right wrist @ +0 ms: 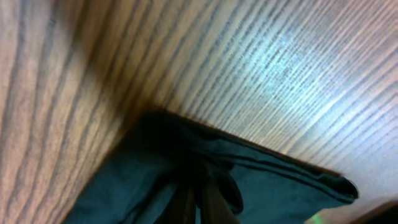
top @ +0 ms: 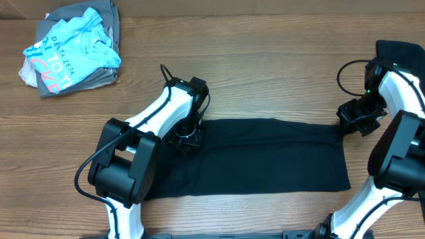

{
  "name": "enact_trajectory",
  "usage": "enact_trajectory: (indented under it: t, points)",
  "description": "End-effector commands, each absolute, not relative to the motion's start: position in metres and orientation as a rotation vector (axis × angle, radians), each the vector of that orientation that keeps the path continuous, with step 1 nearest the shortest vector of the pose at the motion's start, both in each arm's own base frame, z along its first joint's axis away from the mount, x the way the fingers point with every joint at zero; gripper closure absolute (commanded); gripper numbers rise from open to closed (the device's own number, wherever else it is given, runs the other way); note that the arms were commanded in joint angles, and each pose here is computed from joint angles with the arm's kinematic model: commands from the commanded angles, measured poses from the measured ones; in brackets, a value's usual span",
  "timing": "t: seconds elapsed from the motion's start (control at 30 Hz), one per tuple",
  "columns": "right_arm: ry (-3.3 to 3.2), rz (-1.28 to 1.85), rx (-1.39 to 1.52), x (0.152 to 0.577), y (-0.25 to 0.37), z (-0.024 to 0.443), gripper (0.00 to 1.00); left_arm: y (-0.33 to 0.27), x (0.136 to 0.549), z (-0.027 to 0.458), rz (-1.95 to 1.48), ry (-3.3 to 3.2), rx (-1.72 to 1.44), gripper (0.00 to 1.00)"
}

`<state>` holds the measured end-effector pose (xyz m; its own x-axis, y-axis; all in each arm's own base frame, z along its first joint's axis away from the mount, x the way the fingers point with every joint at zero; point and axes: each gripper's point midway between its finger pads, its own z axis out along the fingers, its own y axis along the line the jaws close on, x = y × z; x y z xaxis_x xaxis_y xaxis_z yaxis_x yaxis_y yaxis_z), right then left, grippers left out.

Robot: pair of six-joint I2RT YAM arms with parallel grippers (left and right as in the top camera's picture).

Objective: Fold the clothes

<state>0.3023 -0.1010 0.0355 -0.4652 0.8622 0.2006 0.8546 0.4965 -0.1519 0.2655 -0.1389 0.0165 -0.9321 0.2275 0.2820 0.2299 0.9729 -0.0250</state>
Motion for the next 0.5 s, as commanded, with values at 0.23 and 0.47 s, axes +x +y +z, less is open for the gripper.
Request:
enact_trajectory:
  t: [0.23, 0.47]
  points:
    - [-2.539, 0.037, -1.493, 0.302, -0.102, 0.075, 0.96, -0.133, 0.265, 0.042, -0.035, -2.836, -0.278, 0.96]
    - [-2.527, 0.147, -1.523, 0.284, -0.109, 0.096, 0.96, -0.126, 0.258, 0.068, -0.063, -2.857, -0.265, 0.96]
